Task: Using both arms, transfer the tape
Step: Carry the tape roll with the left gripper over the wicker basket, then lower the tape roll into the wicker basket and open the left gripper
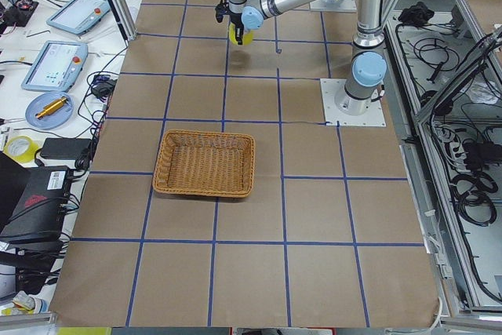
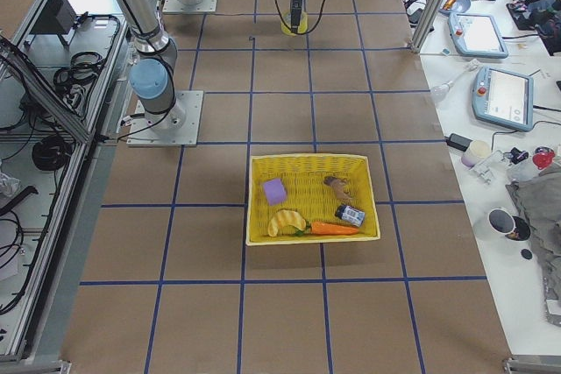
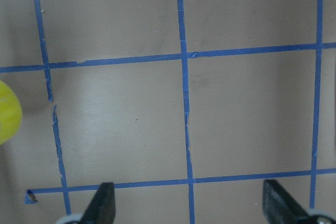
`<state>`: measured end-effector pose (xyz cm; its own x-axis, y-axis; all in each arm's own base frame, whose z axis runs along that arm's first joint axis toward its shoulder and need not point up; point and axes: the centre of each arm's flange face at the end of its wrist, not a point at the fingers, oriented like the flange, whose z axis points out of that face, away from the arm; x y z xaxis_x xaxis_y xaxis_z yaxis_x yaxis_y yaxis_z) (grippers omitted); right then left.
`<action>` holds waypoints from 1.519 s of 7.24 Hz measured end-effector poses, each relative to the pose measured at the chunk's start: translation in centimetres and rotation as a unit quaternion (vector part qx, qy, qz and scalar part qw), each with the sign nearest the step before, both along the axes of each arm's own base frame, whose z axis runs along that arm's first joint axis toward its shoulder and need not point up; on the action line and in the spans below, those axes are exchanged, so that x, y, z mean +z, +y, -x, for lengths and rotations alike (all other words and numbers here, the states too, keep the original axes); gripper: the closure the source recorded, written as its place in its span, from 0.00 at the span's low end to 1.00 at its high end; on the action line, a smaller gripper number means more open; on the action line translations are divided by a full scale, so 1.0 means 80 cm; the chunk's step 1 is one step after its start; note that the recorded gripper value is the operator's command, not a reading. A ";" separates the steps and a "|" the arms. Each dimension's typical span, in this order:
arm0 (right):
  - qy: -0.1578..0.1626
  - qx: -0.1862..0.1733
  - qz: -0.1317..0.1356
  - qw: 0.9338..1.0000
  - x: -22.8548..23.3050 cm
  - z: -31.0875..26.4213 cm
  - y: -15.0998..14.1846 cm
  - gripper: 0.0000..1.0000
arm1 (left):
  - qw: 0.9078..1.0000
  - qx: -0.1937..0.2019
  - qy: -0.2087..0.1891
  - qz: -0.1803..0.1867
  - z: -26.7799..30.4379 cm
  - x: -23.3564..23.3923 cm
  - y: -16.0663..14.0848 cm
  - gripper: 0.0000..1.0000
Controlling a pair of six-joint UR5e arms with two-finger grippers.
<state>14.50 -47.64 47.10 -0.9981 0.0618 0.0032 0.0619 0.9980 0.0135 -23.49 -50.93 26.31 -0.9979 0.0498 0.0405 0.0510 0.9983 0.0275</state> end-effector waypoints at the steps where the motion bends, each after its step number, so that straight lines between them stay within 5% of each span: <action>1: 0.001 0.000 0.000 1.000 0.000 0.000 0.000 0.00 | 1.000 -0.005 0.001 -0.005 -0.064 0.033 -0.027 1.00; 4: 0.002 -0.001 0.000 1.000 0.000 0.000 0.000 0.00 | 0.997 -0.068 0.013 -0.024 -0.322 0.126 -0.087 1.00; 6: 0.002 -0.001 0.000 1.000 0.000 0.000 0.000 0.00 | 0.994 -0.100 0.023 -0.024 -0.497 0.129 -0.072 1.00; 11: 0.002 -0.006 0.000 1.000 -0.001 0.000 0.000 0.00 | 0.993 -0.115 -0.018 0.004 -0.654 0.074 -0.077 1.00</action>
<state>14.47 -47.64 47.06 -0.9972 0.0745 0.0068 0.0746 0.9971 0.0143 28.80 -57.12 32.24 -0.9608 0.2772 0.0036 0.2772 0.9604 0.0265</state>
